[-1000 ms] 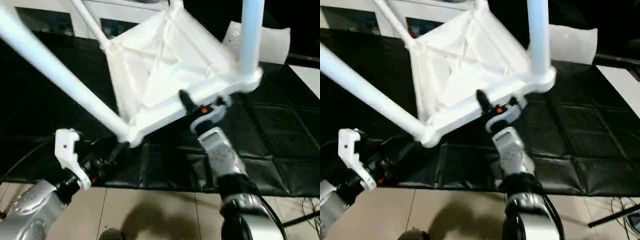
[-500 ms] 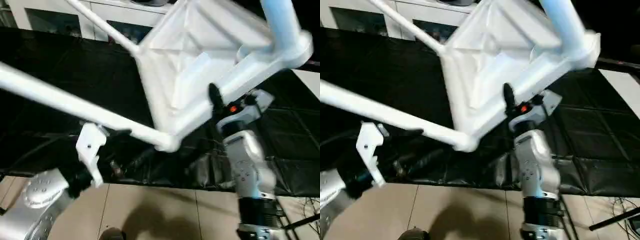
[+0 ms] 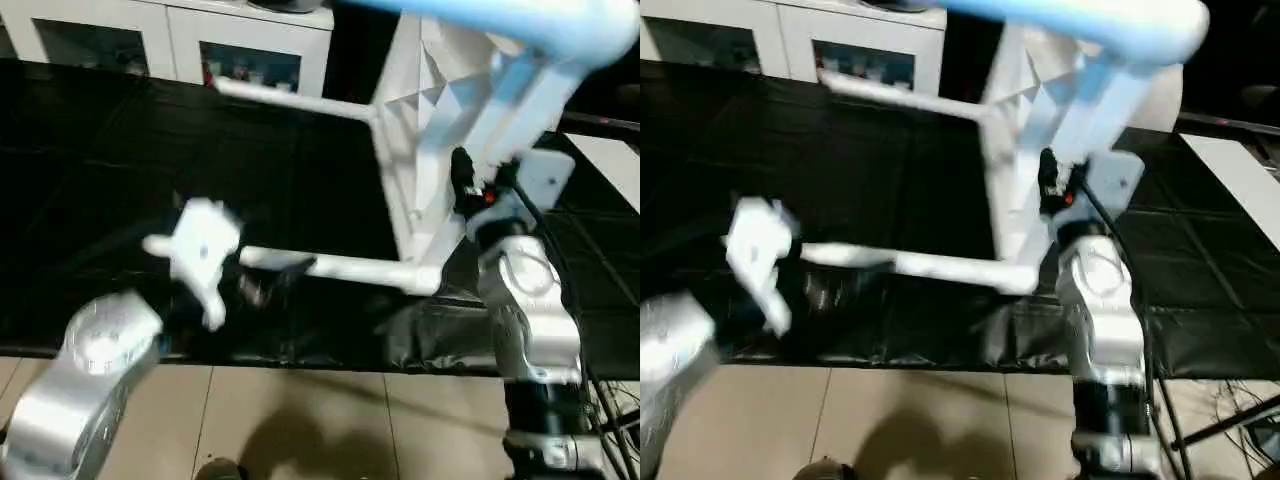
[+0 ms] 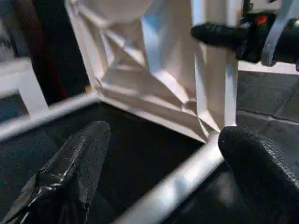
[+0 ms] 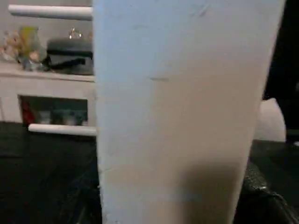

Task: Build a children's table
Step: Flip table

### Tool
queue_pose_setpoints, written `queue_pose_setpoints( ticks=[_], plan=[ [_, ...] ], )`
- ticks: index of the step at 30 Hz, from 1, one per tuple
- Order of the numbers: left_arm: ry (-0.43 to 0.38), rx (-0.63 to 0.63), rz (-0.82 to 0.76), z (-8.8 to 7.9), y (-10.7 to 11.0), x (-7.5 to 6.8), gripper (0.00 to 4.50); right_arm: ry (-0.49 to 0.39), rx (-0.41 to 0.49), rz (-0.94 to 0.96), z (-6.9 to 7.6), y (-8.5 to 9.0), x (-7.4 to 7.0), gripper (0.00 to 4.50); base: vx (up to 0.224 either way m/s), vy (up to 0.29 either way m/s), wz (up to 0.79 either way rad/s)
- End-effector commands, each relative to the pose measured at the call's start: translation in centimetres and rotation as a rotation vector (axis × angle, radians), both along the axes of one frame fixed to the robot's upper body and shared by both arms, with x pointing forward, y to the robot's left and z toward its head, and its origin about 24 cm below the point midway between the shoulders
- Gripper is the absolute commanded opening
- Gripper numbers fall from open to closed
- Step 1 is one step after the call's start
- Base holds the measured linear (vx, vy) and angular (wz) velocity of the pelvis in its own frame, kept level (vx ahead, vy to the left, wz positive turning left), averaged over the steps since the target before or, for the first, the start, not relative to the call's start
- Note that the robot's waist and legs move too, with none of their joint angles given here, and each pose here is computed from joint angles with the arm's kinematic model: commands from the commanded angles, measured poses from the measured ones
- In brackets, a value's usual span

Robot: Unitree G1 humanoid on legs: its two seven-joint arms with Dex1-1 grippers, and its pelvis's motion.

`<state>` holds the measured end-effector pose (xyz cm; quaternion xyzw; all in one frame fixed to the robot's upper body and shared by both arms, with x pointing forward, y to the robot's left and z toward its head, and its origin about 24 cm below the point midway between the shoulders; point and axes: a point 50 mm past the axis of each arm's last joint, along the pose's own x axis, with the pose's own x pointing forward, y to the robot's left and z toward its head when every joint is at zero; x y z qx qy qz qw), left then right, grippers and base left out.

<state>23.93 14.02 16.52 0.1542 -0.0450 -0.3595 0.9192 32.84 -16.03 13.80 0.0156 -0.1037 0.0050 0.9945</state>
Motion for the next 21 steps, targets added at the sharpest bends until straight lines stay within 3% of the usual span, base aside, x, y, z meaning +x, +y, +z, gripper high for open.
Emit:
queue_pose_setpoints(
  ticks=[1,4,5,7,9,11,12,16,21],
  plan=[
    [-0.043,0.045,0.000,0.5,-0.3,0.3,4.22,-0.061,-0.032,-0.011,1.4,-0.2,0.3,1.90,0.000,0.000,0.00],
    [-0.204,0.125,0.068,3.5,0.4,1.7,4.22,-0.010,-0.041,0.022,0.8,0.2,1.0,1.90,0.000,0.000,0.00],
    [-0.316,0.194,0.083,5.1,0.6,2.1,4.36,0.011,-0.053,0.021,0.5,0.4,1.3,2.25,0.000,0.000,0.00],
    [-0.359,0.218,0.083,5.7,0.6,2.2,4.44,0.017,-0.053,0.018,0.5,0.4,1.5,2.45,0.000,0.000,0.00],
    [-0.495,0.276,0.101,7.6,0.7,2.3,4.50,0.025,-0.049,0.036,0.4,0.8,1.7,2.68,0.000,0.000,0.00],
    [-0.543,0.294,0.112,8.3,0.8,2.3,4.50,0.026,-0.051,0.037,0.4,0.8,1.7,2.78,0.000,0.000,0.00],
    [-0.663,0.330,0.137,10.0,0.9,2.0,4.50,0.039,-0.050,0.044,0.0,1.0,1.6,2.95,0.000,0.000,0.00],
    [-0.709,0.359,0.150,10.9,1.1,2.1,4.50,0.054,-0.046,0.047,-0.5,0.9,1.3,3.20,0.000,0.000,0.00],
    [-0.757,0.516,0.179,11.5,1.9,3.9,4.50,0.087,-0.061,0.044,-1.7,0.9,0.5,3.61,0.000,0.000,0.00]
  ],
)
